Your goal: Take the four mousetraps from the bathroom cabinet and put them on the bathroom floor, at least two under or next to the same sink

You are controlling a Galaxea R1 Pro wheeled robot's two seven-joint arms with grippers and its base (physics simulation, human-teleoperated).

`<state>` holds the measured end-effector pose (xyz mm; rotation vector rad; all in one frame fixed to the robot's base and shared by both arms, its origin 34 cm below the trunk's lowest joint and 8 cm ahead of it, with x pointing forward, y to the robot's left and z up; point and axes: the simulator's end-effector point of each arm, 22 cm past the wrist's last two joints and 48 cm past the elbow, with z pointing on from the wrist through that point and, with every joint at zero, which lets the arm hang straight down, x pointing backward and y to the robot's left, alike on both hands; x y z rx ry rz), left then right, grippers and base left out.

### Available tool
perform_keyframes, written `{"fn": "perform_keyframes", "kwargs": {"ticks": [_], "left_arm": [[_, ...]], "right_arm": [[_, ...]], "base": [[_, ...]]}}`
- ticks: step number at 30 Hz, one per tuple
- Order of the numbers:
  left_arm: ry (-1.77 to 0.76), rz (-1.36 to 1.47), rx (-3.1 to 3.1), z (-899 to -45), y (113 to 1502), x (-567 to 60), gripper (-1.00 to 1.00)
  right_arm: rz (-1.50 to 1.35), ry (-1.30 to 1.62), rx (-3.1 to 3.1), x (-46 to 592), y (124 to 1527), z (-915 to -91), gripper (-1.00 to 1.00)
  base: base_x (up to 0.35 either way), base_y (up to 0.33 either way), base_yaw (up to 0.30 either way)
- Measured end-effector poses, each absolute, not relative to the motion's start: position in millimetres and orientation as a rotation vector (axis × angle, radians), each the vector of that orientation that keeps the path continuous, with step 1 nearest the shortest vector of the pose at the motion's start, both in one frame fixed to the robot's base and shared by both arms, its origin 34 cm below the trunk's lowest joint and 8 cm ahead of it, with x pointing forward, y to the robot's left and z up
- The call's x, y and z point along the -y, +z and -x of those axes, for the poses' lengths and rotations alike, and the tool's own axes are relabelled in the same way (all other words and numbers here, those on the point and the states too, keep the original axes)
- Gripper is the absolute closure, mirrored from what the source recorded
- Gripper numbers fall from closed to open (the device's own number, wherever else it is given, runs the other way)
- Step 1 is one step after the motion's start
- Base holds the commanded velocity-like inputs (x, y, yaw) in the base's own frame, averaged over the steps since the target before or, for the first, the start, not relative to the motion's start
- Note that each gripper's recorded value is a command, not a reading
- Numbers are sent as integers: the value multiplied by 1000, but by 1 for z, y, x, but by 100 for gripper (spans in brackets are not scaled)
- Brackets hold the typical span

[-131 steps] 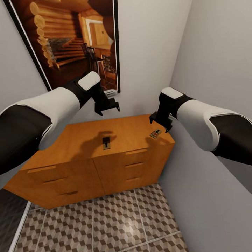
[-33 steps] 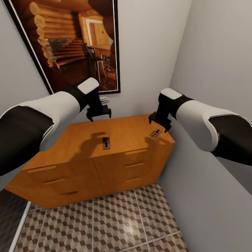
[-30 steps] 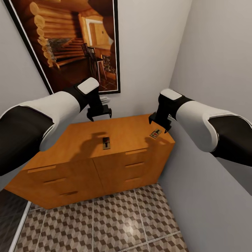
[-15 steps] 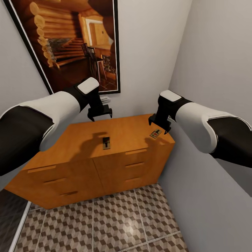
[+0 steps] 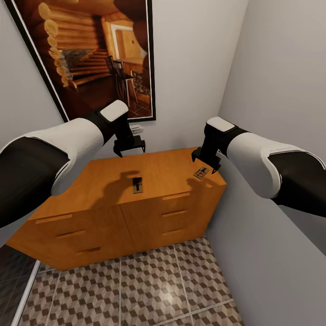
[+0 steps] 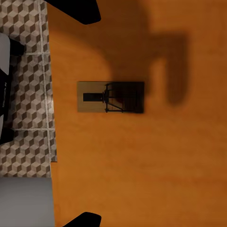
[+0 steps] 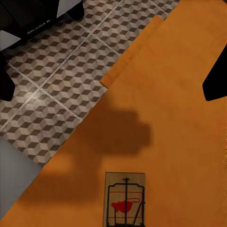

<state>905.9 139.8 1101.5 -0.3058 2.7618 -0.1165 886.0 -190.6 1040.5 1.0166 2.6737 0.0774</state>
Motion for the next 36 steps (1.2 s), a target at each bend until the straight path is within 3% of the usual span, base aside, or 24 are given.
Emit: {"fn": "perform_keyframes", "kwargs": {"ticks": [36], "left_arm": [[-124, 296, -2762, -915, 1065, -138, -100]], "right_arm": [[-1004, 106, -2670, 187, 995, -897, -100]], "base": [[0, 0, 0]]}}
